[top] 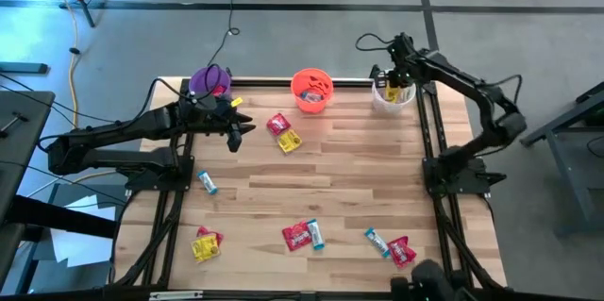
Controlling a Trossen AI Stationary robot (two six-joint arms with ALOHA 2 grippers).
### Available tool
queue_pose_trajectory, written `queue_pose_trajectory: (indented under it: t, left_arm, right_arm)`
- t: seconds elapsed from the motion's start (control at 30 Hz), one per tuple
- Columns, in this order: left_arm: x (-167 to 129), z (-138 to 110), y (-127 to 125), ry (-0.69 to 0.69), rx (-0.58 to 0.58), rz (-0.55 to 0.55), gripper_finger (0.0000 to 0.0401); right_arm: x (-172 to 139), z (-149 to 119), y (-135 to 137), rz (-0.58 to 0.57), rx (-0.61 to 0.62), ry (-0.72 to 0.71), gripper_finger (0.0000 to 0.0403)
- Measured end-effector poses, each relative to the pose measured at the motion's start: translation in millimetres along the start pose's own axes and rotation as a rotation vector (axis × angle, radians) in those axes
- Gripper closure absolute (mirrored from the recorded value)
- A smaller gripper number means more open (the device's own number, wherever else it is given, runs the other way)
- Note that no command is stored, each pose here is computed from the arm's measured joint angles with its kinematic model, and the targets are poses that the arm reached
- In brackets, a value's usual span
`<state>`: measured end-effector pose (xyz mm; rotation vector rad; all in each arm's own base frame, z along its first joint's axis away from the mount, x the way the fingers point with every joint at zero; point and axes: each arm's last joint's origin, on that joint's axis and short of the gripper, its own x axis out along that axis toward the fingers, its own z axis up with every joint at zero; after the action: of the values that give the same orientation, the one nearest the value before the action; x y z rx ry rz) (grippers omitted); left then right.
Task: Organize candy in baskets
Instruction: Put the yellow candy into the white bucket
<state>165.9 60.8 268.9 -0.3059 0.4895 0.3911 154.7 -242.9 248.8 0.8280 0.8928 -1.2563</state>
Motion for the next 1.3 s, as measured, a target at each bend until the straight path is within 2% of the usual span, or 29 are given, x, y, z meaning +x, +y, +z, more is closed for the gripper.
queue_pose_trajectory:
  t: [0.1, 0.27, 0.4, 0.53, 0.6, 0.67, 0.73, 0.83, 0.9, 1.13, 1.23, 1.3]
  left_arm:
    - [0.0, -0.2, 0.1, 0.002, 0.0, 0.001, 0.0272]
    - [0.0, -1.3, 0.3, 0.014, -0.009, 0.003, 0.0272]
    - [-0.1, -2.0, 0.4, 0.02, -0.017, 0.004, 0.0272]
    - [-0.1, -2.5, 0.5, 0.026, -0.017, 0.006, 0.0272]
    - [-0.1, -2.5, 0.6, 0.026, -0.018, 0.006, 0.0272]
    - [-0.1, -2.5, 0.6, 0.025, -0.018, 0.006, 0.0272]
    - [-0.1, -2.5, 0.5, 0.025, -0.019, 0.006, 0.0272]
    - [-0.1, -2.4, 0.7, 0.024, -0.027, 0.01, 0.0272]
    - [-0.1, -2.4, 0.7, 0.024, -0.027, 0.011, 0.0272]
    - [-0.1, -2.4, 0.8, 0.023, -0.03, 0.013, 0.0272]
    - [-0.1, -2.5, 0.8, 0.024, -0.045, 0.014, 0.0272]
    - [-0.1, -2.5, 0.8, 0.025, -0.053, 0.014, 0.0272]
  right_arm:
    - [21.1, 1.8, -2.0, -0.032, 0.027, 0.062, 0.0358]
    - [41.8, -1.8, -3.8, -0.06, 0.023, 0.173, 0.0289]
    - [29.7, 4.3, -3.5, -0.058, 0.012, 0.139, 0.0235]
    - [3.9, 15.2, -1.6, -0.03, 0.013, 0.077, 0.0207]
    - [-2.6, 17.1, 0.8, -0.022, -0.002, 0.06, 0.021]
    - [-1.8, 16.3, 2.4, -0.019, -0.022, 0.065, 0.0231]
    - [5.9, 11.8, 3.0, -0.001, -0.025, 0.098, 0.0273]
    - [21.7, 3.2, 2.7, 0.009, -0.038, 0.151, 0.0361]
    - [30.8, 0.2, 2.7, 0.007, -0.046, 0.165, 0.039]
    - [64.8, -2.2, 0.1, -0.008, -0.027, 0.224, 0.0369]
    - [57.2, 1.6, -0.6, -0.028, -0.05, 0.213, 0.0365]
    - [40.4, 8.1, -0.6, -0.023, -0.064, 0.174, 0.0359]
